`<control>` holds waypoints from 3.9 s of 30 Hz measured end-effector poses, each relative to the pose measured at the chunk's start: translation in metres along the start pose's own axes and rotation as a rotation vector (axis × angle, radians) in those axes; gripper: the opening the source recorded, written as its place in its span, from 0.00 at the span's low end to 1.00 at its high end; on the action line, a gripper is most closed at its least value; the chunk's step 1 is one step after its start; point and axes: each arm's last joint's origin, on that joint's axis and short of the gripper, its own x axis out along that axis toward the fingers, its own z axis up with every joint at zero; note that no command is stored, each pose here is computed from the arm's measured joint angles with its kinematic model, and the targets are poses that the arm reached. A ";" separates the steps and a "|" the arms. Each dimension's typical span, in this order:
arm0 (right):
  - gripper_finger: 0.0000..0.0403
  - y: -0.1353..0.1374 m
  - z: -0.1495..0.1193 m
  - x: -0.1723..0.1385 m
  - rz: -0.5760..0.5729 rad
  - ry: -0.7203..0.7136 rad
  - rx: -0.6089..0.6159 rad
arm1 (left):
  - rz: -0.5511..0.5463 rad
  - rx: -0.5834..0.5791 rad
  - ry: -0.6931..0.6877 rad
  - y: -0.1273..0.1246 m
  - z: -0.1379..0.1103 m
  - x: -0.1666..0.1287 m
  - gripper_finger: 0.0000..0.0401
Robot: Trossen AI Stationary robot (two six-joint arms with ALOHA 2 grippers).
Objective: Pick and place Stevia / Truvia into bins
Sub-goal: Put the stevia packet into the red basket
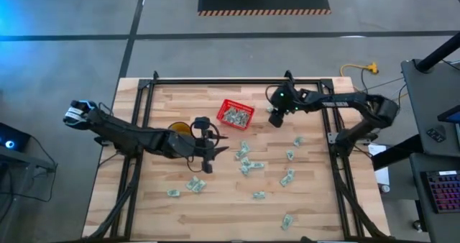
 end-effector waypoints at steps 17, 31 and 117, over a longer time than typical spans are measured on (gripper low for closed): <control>0.54 -0.005 0.010 0.019 -0.114 0.081 0.000 | -0.003 0.005 0.007 -0.001 -0.003 0.000 0.34; 0.53 -0.003 0.002 0.028 -0.066 0.159 0.023 | -0.004 0.004 0.006 -0.001 -0.003 0.000 0.34; 0.38 0.077 0.019 -0.064 0.404 -0.149 -0.331 | -0.353 -0.253 0.337 -0.032 -0.043 -0.007 0.34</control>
